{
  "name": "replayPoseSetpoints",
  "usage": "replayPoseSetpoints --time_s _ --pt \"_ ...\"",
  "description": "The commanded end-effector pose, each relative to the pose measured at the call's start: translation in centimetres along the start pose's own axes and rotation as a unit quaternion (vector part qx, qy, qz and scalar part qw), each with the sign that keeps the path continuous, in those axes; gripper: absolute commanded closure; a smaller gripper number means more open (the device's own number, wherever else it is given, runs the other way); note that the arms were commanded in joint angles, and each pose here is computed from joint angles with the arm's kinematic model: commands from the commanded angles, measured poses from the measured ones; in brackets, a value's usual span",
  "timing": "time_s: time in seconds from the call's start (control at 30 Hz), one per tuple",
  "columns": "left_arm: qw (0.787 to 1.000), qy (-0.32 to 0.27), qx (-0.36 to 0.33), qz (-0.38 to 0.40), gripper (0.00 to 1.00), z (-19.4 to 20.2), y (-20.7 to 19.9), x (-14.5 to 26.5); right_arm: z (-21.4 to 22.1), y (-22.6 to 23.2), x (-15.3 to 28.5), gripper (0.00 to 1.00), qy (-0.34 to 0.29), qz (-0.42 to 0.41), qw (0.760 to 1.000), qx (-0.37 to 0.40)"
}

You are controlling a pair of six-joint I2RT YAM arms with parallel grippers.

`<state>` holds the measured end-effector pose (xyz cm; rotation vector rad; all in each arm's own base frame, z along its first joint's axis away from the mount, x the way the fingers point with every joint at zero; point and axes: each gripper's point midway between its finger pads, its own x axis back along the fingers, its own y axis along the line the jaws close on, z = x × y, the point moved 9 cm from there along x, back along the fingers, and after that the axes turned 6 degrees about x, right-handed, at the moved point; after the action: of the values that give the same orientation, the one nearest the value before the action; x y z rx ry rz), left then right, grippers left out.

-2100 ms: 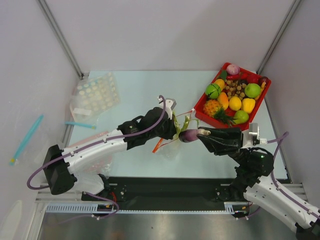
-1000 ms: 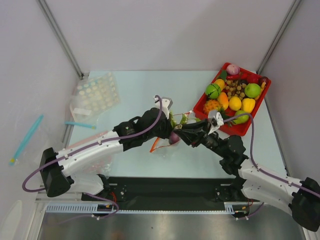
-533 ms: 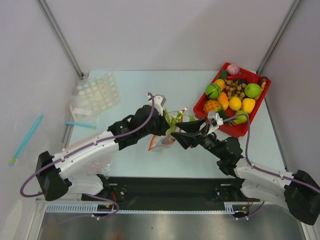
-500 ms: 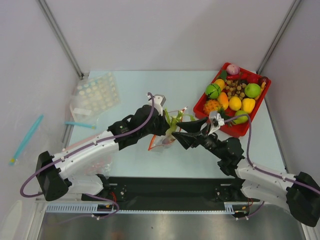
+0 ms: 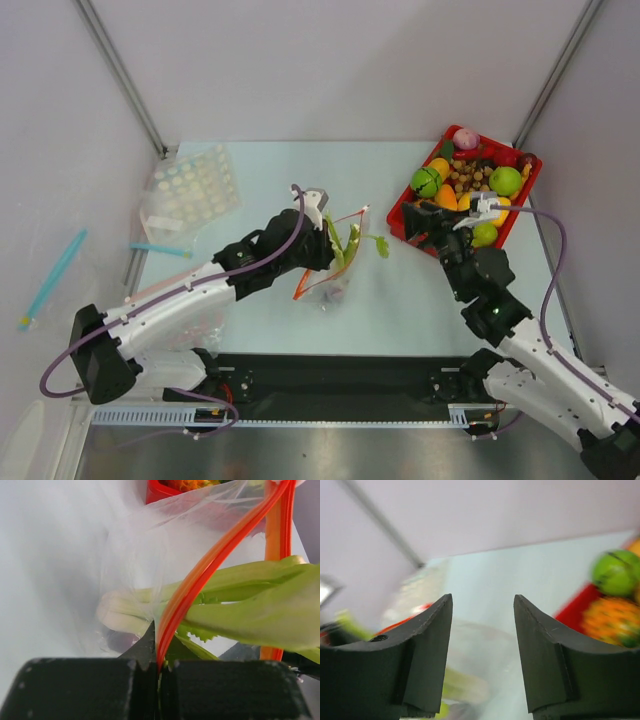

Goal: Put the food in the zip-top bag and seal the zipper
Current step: Place the fake vegetable in the zipper food storage bag, then pick up the fake fruit from the bin.

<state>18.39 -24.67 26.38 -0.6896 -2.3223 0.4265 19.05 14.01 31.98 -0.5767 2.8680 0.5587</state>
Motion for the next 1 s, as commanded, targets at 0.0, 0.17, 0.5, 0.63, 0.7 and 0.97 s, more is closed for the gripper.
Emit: replayPoseSetpoints --time_s 0.0,0.17,0.5,0.63,0.7,0.97 --pt "0.998 -0.037 0.020 0.042 1.00 -1.4 -1.0 1.1 1.4 -4.9 -0.6 0.44 0.063 0.151 0.986 0.034" --pt "0.997 -0.043 0.029 0.055 1.00 -1.2 -1.1 0.9 1.4 -10.9 -1.7 0.38 0.074 0.267 0.961 -0.004" --pt "0.996 -0.033 0.036 0.074 1.00 -0.9 -1.3 0.7 1.4 -21.4 -4.4 0.21 0.131 0.446 0.884 -0.046" --pt "0.996 -0.028 0.036 0.082 1.00 -0.9 -1.5 0.8 1.4 -23.2 -6.2 0.14 0.156 0.475 0.865 -0.034" --pt "0.996 -0.030 0.035 0.082 1.00 -1.0 -1.5 1.0 1.1 -23.7 -7.0 0.13 0.160 0.483 0.860 -0.025" --pt "0.996 -0.032 0.032 0.078 1.00 -1.0 -1.4 1.2 4.2 -26.9 -8.1 0.11 0.260 0.527 0.809 0.019"
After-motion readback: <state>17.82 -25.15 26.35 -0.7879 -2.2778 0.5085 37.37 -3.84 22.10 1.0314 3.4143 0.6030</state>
